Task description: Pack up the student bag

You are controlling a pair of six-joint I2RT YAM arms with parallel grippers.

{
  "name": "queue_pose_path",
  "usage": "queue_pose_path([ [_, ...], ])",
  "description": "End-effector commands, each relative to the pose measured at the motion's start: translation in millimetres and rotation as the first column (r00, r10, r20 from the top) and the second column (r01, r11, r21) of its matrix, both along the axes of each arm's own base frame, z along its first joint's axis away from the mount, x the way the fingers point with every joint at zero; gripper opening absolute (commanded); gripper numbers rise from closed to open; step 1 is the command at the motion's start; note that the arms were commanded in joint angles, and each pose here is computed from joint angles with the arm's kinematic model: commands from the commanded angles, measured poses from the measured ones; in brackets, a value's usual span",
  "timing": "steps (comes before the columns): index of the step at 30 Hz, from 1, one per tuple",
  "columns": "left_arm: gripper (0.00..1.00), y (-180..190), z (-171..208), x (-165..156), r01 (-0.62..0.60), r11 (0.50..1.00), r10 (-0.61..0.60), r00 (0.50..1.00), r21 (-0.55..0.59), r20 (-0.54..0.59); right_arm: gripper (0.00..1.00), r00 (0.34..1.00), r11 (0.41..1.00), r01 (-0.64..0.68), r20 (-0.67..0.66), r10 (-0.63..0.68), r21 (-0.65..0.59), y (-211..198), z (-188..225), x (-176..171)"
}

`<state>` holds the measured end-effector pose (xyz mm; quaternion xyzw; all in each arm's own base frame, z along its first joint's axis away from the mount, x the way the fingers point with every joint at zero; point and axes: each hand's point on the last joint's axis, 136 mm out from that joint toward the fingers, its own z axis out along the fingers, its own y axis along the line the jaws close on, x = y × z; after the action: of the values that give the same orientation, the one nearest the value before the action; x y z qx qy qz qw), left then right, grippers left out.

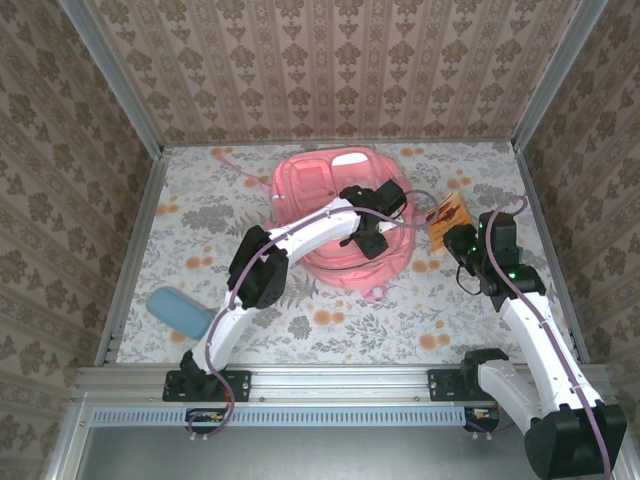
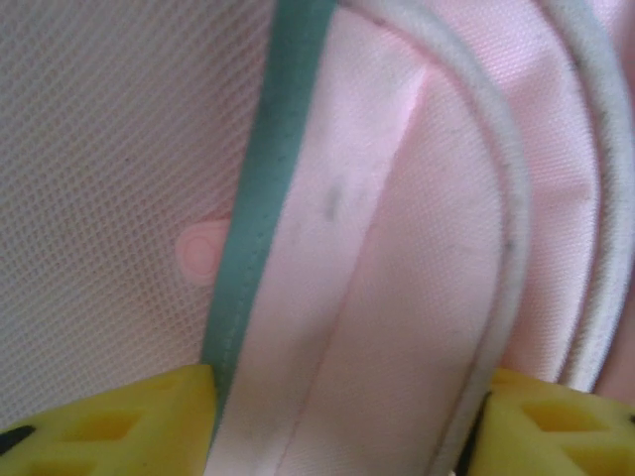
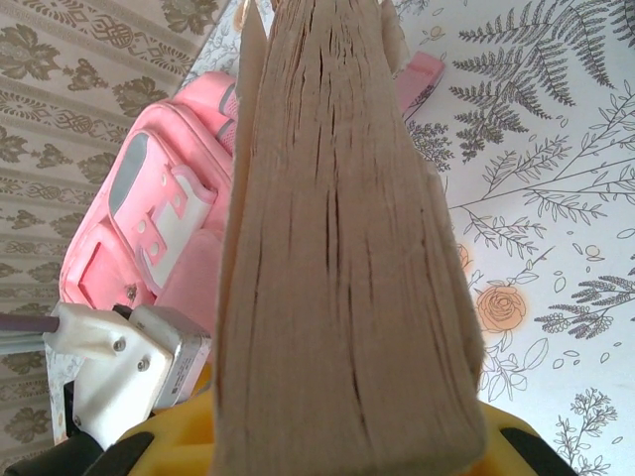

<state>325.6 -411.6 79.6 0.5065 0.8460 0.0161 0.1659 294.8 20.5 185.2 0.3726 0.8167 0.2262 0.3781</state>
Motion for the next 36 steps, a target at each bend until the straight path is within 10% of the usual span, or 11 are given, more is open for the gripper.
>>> queue_pose_path([
  [1, 0.46, 10.0, 17.3, 16.7, -0.017, 0.999, 0.014, 0.996, 0.038, 0.087, 0.13, 0.997, 1.000, -0.006, 0.072, 0.005, 0.020, 2.3, 19.9, 7.4],
  [14, 0.02, 10.8, 129.0, 42.3, 0.011, 0.988, 0.055, 0.909, -0.156, 0.413, 0.13, 0.997, 0.999, 0.023, 0.076, -0.020, -0.034, -7.4, 33.4, -4.9],
  [23, 0.00, 28.9, 219.0, 67.0, -0.073, 0.907, 0.316, 0.768, -0.414, 0.557, 0.13, 0.981, 0.993, -0.114, 0.158, 0.112, 0.005, 16.3, 57.4, -9.3],
  [36, 0.00, 15.9, 274.5, 69.4, -0.027, 0.813, 0.400, 0.752, -0.582, 0.524, 0.12, 0.919, 0.903, -0.365, 0.243, 0.311, 0.227, 102.1, 46.5, -5.0],
])
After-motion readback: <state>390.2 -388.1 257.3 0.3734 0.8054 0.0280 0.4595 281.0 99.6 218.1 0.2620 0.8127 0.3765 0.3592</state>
